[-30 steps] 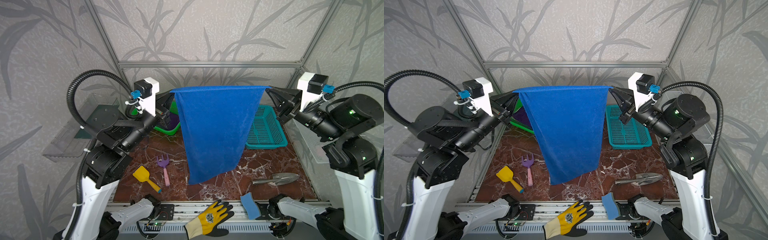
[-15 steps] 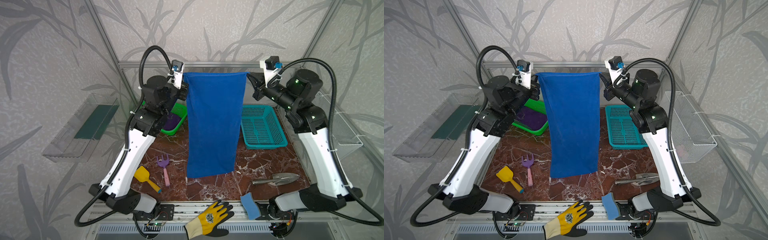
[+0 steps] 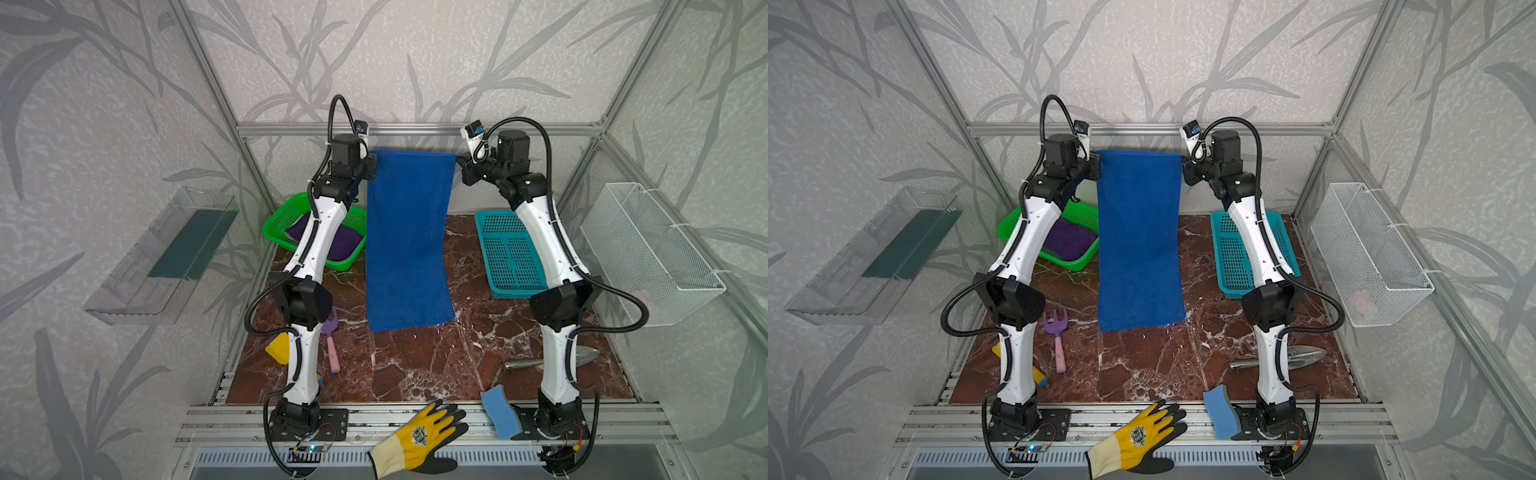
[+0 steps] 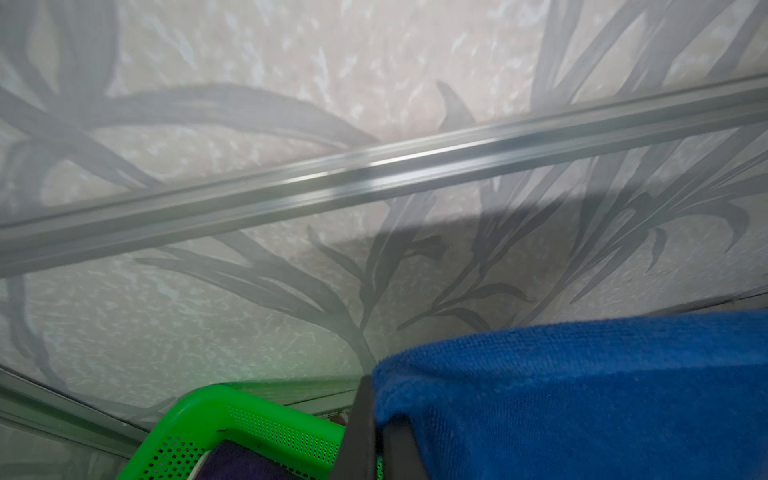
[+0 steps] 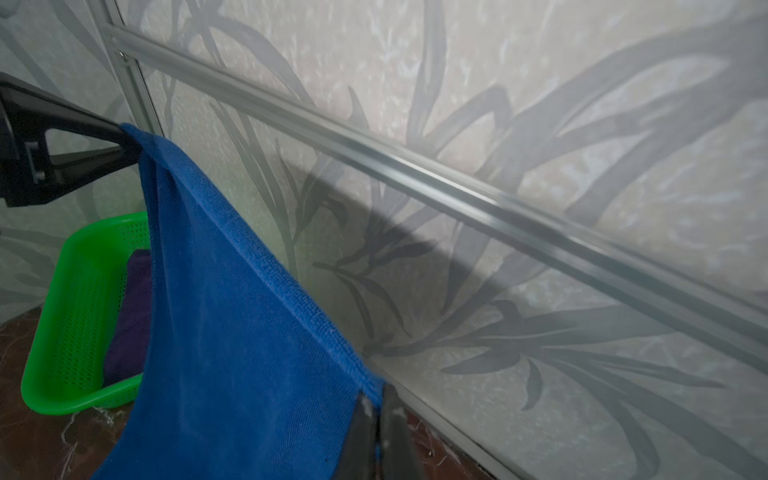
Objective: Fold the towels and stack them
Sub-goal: 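Move both grippers toward each other, letting the blue towel hang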
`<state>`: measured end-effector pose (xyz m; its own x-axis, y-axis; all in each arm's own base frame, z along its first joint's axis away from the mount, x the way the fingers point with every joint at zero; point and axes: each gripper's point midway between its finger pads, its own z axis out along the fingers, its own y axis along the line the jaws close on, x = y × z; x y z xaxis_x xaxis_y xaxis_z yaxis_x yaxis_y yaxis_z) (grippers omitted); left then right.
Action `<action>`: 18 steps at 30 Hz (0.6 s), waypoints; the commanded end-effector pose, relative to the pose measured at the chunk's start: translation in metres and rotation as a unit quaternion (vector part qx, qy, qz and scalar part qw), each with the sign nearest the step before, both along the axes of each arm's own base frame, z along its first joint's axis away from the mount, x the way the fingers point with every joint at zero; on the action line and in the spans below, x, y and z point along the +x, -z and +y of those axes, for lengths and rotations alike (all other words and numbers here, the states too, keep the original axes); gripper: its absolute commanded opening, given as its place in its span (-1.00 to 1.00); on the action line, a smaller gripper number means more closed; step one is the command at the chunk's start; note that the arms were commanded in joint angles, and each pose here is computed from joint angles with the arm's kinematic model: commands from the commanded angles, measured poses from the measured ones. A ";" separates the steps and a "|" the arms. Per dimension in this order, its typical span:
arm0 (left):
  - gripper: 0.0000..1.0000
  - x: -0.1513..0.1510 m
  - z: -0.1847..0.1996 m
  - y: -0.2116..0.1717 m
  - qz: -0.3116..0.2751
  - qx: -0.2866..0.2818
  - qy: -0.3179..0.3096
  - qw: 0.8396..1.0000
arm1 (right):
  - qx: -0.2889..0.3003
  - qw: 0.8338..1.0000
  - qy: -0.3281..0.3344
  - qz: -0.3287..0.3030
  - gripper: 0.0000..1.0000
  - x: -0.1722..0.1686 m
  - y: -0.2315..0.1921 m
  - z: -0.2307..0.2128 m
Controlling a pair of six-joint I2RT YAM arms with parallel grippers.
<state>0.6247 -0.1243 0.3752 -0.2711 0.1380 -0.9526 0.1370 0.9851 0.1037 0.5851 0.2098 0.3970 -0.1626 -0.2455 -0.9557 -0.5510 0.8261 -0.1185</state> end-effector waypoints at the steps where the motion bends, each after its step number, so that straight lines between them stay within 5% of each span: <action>1: -1.00 0.003 -0.002 0.030 0.043 -0.007 0.007 0.999 | 0.001 0.999 0.001 0.035 -1.00 0.006 0.020 -0.003; 8: -1.00 0.009 -0.005 0.090 0.094 0.007 0.013 0.995 | -0.017 0.995 -0.003 0.096 -1.00 0.021 0.095 0.003; 18: -1.00 -0.023 -0.008 0.110 0.138 0.042 0.028 0.989 | -0.038 0.990 -0.012 0.135 -1.00 -0.008 0.141 -0.004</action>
<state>0.6194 -0.1334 0.2309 -0.5461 0.2068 -0.8118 0.2138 0.9714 0.1036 0.5839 0.2115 0.1981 -0.5140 -0.3425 -0.7864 -0.5852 0.8104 0.0295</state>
